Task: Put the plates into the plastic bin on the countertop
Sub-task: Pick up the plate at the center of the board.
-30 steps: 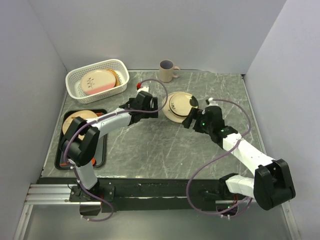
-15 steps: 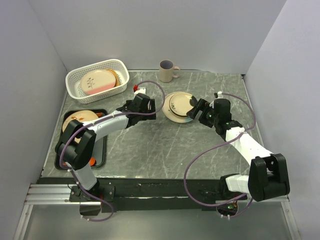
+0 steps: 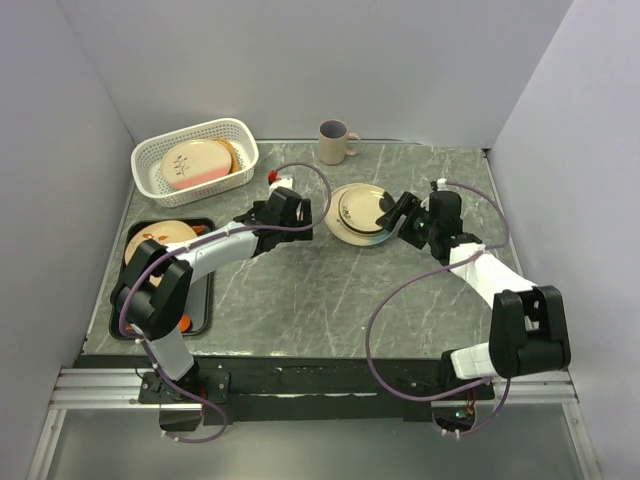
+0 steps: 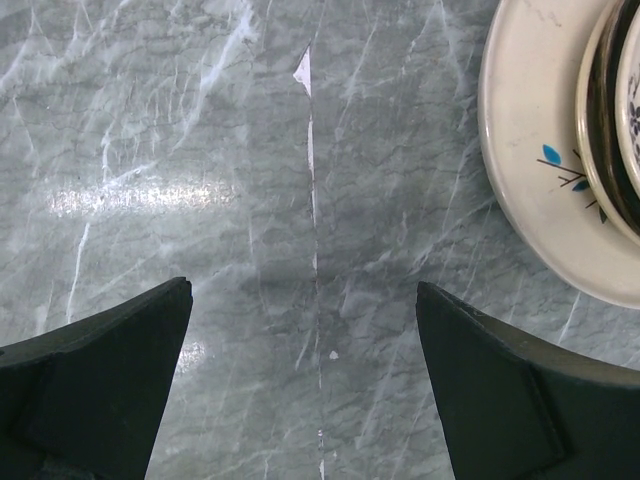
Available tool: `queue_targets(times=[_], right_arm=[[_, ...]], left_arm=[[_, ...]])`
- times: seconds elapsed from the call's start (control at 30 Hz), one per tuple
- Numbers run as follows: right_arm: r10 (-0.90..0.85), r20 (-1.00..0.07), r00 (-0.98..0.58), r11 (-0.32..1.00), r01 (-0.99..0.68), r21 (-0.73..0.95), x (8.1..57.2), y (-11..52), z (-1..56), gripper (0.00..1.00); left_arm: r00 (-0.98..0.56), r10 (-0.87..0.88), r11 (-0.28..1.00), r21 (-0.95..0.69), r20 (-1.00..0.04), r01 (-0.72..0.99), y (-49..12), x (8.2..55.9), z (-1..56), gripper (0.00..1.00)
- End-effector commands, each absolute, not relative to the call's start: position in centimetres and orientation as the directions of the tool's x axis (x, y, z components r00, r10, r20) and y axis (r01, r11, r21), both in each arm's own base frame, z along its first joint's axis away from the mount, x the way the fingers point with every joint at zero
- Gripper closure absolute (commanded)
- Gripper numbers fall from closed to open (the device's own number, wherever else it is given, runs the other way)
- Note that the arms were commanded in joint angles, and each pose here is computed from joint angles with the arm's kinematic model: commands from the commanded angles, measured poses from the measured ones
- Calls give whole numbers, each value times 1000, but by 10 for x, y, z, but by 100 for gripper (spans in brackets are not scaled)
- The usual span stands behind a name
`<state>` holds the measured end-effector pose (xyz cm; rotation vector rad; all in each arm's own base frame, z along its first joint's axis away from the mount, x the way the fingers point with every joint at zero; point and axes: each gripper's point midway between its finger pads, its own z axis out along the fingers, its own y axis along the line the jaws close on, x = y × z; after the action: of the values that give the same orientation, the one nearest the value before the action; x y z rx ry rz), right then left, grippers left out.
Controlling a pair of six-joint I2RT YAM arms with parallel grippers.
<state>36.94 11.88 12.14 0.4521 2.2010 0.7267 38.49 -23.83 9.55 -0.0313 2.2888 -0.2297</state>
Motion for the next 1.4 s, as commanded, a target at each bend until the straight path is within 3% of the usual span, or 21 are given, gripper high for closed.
queue_targets(times=[0.0,0.73,0.9,1.1,1.37], right_arm=[[546,-577,-607,743,34,668,394,124,145,19],[577,-541,-612,743,116,660,421,121,121,55],[579,-535,-616,745,132,654,424,120,114,82],[576,-530,-623,746,135,653,424,120,109,100],[570,-535,-624,742,113,661,423,122,111,100]], left_arm=[[-640,-131,979,-200,-757,36,-238,382,113,1],[-648,-123,985,-172,-752,13,-230,373,113,1],[-652,-128,983,-184,-748,17,-233,373,110,1],[-652,-136,979,-202,-746,27,-237,373,110,1],[-631,-156,967,-249,-760,60,-250,381,123,1]])
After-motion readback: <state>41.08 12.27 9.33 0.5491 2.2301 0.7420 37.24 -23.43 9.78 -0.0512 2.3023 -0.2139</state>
